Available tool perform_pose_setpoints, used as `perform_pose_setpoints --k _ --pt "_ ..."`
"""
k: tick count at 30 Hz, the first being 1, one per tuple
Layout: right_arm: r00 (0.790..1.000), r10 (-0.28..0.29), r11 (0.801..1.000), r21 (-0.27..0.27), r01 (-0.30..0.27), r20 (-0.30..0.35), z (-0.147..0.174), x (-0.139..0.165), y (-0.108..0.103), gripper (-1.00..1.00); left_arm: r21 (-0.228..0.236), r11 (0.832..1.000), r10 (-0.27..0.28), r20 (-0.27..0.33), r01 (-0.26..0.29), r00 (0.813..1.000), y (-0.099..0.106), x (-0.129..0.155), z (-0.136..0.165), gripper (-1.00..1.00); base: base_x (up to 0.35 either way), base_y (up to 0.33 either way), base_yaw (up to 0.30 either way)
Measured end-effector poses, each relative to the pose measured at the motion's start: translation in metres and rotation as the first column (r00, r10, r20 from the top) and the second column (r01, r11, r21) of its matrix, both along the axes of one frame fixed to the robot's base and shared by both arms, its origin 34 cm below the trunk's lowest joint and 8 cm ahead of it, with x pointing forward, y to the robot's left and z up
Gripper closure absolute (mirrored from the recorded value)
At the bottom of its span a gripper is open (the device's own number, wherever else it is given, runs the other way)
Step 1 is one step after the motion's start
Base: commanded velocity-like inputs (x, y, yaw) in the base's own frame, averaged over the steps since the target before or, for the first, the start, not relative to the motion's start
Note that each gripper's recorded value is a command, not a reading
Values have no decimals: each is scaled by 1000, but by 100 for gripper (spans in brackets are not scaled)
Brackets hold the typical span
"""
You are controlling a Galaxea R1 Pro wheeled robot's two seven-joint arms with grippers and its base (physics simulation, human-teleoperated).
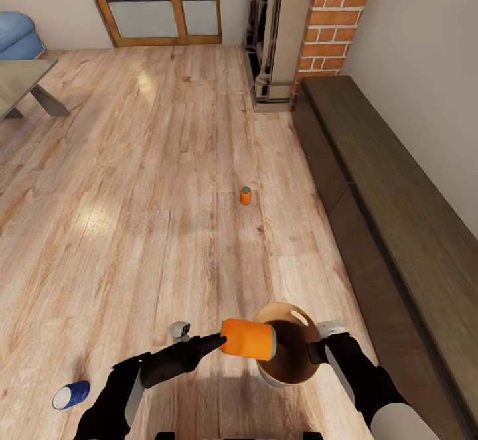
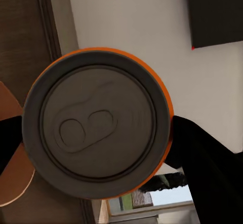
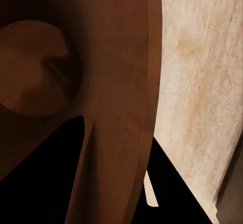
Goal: Put the three can of soda from the living room inside the tash can in the kitchen.
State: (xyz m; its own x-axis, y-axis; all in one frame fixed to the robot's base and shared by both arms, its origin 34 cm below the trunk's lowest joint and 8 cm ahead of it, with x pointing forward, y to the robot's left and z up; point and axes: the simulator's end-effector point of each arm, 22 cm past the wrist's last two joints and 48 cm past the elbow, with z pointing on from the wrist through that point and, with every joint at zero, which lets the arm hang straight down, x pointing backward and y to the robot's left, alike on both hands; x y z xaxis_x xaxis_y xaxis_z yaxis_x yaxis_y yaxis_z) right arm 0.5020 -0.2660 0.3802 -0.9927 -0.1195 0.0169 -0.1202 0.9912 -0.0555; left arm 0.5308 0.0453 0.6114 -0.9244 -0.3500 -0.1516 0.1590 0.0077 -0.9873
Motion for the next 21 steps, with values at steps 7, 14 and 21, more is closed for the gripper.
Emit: perform_pose_setpoints --k 7,14,21 --pt "1000 0 1000 0 0 -18 -3 -7 1 100 137 990 29 31 -33 999 1 6 -26 100 0 0 0" --pt "1000 -1 1000 12 2 -30 -6 -8 11 100 200 979 42 19 -45 999 4 9 -40 100 0 0 0" --pt "999 -2 1000 16 3 -32 -6 -8 13 100 232 973 12 10 -14 1000 -6 5 -47 100 0 0 0"
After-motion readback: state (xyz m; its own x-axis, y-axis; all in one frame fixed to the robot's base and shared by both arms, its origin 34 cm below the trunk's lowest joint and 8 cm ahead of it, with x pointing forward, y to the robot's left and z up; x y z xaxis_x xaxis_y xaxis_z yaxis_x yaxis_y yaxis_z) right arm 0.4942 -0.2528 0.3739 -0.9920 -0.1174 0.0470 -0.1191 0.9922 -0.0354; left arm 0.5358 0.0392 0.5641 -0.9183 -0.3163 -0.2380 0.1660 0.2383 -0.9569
